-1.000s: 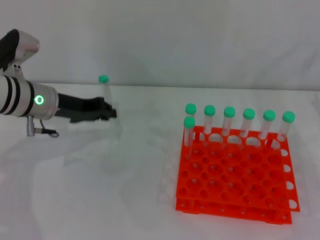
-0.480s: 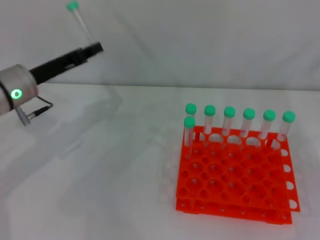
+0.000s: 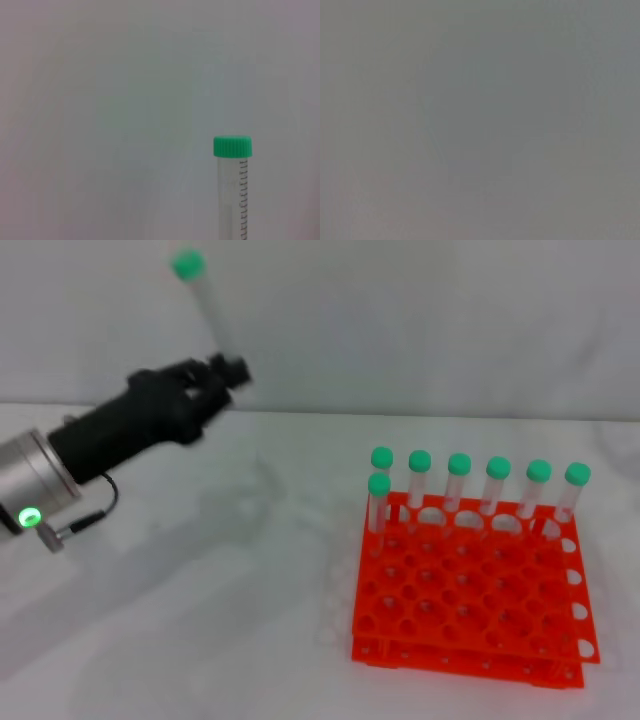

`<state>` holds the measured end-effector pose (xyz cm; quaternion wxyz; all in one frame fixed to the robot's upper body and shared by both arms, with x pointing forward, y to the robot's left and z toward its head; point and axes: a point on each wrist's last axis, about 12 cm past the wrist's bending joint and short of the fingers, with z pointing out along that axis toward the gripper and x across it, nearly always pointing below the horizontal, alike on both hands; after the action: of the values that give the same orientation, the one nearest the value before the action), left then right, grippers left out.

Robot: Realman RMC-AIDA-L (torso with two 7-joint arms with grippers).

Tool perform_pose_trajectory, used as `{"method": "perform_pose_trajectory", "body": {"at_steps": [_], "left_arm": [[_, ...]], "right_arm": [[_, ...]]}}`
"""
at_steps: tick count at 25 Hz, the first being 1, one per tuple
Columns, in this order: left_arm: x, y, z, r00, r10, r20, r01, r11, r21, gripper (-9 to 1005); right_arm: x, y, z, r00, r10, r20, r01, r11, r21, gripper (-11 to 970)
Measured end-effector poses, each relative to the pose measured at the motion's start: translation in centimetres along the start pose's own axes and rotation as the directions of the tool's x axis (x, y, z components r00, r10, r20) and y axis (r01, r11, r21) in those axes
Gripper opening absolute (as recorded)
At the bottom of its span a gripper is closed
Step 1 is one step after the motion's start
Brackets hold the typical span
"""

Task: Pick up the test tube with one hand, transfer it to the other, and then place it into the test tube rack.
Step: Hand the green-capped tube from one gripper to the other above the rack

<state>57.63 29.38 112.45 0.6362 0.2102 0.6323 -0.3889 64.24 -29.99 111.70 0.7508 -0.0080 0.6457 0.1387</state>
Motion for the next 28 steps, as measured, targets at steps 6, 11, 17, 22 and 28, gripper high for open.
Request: {"method": "perform_pose_trajectory", "body": {"at_steps": [6, 11, 17, 22, 28], "left_arm": [[1.0, -1.4, 0.8, 0.991, 0.093, -0.092, -0.080, 0.987, 0.138, 224], [1.4, -1.7, 1.8, 0.976, 0.134, -0.174, -0.098, 0.974, 0.203, 228], [1.3, -1.9, 2.9, 0.967, 0.168, -0.191, -0.120, 0.964, 0.238, 232], [1.5, -2.4, 4.3, 0.960, 0.187, -0.210, -0.127, 0.954, 0.271, 236], [2.3, -3.2, 5.9, 0.946, 0.209, -0.246, -0.132, 0.946, 0.297, 240]], "right_arm": [[-2.9, 0.9, -0.1, 0.997, 0.077, -0.017, -0.079, 0.942, -0.326, 869], [-5.3, 0.6, -1.2, 0.991, 0.095, -0.098, -0.134, 0.819, -0.557, 867], [-5.5, 1.6, -2.4, 0.976, 0.008, -0.216, -0.163, 0.682, -0.713, 864], [-4.0, 3.7, -2.5, 0.967, -0.019, -0.256, -0.186, 0.635, -0.750, 861], [-2.7, 5.8, -1.9, 0.962, -0.010, -0.274, -0.206, 0.633, -0.746, 858]]}}
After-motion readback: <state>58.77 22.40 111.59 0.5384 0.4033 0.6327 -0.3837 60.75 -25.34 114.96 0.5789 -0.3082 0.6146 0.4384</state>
